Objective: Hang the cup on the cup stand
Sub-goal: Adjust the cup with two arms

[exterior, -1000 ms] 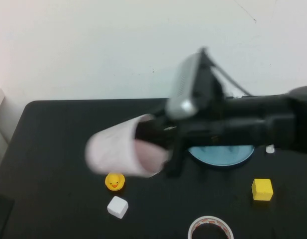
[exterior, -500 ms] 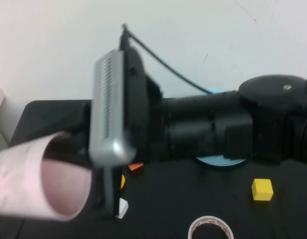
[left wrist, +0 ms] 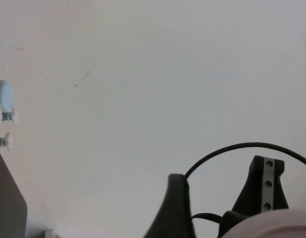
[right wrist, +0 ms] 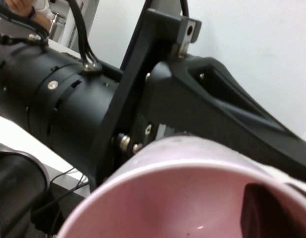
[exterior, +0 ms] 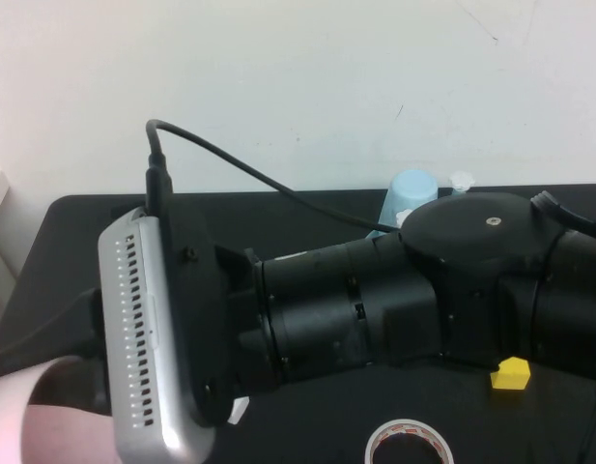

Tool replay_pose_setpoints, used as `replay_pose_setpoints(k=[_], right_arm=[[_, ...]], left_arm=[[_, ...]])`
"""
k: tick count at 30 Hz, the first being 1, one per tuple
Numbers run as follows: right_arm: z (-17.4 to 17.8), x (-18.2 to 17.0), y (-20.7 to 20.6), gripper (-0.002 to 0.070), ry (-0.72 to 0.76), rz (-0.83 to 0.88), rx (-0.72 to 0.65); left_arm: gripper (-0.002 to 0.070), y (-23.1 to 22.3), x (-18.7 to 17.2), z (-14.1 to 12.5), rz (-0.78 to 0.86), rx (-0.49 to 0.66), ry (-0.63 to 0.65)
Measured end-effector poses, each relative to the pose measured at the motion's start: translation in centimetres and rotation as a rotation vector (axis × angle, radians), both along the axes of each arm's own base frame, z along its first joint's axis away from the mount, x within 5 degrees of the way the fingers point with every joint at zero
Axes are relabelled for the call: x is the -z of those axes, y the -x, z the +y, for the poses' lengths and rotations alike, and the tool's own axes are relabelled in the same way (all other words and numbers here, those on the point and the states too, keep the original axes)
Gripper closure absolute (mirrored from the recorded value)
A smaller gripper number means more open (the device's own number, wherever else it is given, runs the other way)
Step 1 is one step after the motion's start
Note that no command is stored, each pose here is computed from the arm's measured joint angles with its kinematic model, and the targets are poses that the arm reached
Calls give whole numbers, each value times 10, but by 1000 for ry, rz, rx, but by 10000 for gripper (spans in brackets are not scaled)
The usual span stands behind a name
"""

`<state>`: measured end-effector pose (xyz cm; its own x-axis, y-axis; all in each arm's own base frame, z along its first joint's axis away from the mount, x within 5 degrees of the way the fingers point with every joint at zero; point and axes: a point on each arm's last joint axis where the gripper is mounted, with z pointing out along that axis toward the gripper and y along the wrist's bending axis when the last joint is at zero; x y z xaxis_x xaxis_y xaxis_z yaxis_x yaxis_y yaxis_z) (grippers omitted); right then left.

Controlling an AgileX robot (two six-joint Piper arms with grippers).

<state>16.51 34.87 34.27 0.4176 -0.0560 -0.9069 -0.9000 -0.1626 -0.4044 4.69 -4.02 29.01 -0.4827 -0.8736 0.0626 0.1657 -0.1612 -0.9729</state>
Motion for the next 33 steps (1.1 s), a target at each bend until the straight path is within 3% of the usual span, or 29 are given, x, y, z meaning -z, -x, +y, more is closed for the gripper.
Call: replay_pose_setpoints(k=[4, 11, 14, 25, 33], right_arm=[[0, 0, 0, 601, -1, -9, -1], [1, 1, -1, 351, 3, -10, 7], [1, 1, -2, 302, 6, -11, 18], [-12, -20, -1, 281, 14, 35, 117], [-42, -31, 18, 281, 246, 68, 113]], left_arm=[[111, 0, 0, 0, -8, -4, -14], [127, -1, 0, 1, -29, -29, -57], [130, -1, 0, 2, -29, -44, -59], [132, -4, -1, 10, -30, -143, -67], [134, -7, 0, 19, -55, -267, -167]])
